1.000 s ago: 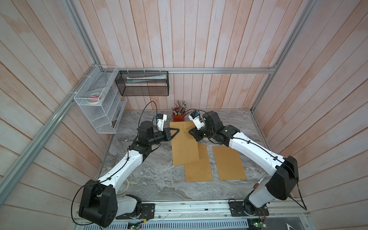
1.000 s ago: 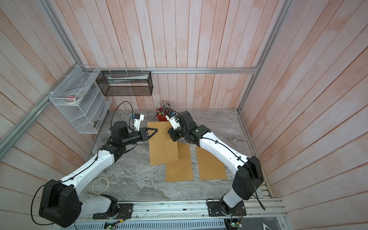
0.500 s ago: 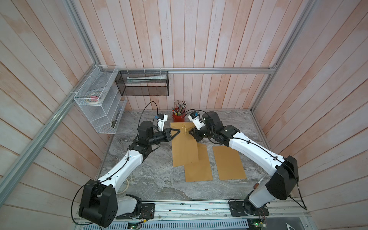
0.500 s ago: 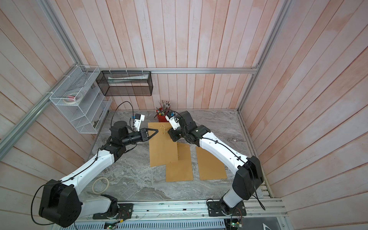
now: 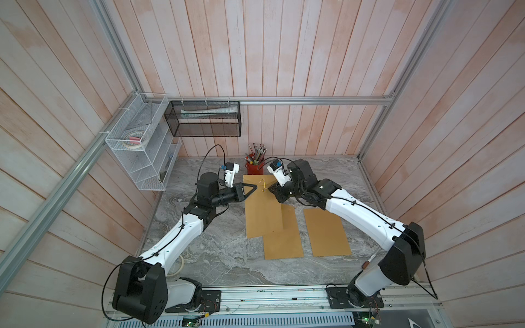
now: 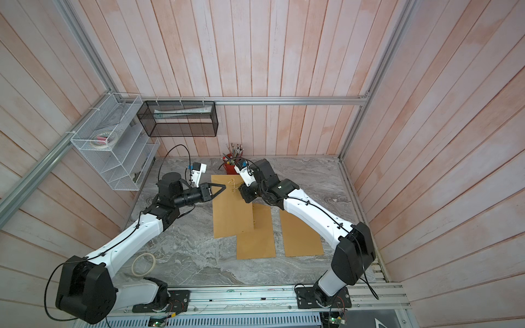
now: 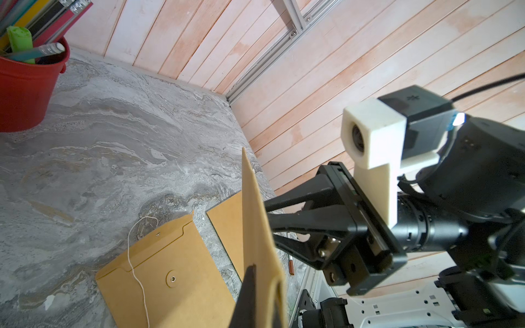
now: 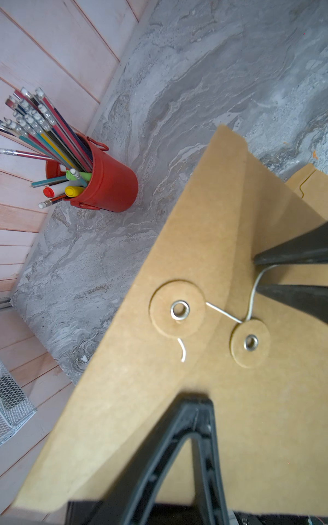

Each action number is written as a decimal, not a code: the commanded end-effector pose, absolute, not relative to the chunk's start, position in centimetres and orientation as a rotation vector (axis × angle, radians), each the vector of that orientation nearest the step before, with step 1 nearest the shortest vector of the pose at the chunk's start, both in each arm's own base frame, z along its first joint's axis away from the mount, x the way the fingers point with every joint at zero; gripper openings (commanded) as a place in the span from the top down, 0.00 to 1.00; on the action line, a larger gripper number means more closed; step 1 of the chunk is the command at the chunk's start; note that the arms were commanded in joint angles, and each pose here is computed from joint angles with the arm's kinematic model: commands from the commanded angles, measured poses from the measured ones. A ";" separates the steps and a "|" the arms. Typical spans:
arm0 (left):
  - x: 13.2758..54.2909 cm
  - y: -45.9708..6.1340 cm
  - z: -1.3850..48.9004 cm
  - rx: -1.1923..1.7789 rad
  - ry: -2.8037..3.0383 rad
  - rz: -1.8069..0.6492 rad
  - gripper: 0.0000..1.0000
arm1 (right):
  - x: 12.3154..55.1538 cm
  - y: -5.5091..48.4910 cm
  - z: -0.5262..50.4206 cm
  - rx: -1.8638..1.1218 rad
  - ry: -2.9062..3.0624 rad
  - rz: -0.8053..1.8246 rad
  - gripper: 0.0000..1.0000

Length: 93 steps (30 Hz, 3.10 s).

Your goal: Open the file bag

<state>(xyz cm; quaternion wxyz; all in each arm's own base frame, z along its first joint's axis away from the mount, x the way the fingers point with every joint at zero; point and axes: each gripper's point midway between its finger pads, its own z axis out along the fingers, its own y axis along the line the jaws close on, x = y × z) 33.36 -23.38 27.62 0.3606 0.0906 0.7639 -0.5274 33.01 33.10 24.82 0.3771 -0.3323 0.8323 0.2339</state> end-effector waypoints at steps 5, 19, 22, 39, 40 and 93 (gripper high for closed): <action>33.3 -23.6 29.4 0.276 1.910 -1.384 1.00 | 32.4 33.6 23.4 -0.878 2.162 0.605 1.00; 33.4 -23.4 28.8 0.264 1.920 -1.373 1.00 | 32.5 34.1 26.7 -0.853 2.085 0.657 1.00; 33.4 -23.4 28.5 0.257 1.924 -1.373 1.00 | 32.3 34.4 27.7 -0.853 2.060 0.689 1.00; 33.2 -23.4 28.0 0.250 1.923 -1.382 1.00 | 31.4 36.9 30.2 -0.900 1.991 0.816 1.00; 33.1 -23.4 28.0 0.249 1.923 -1.383 1.00 | 31.4 37.0 30.1 -0.903 1.991 0.816 1.00; 33.2 -23.3 29.4 0.325 1.963 -1.348 1.00 | 31.7 31.7 24.9 -0.959 2.119 0.454 0.76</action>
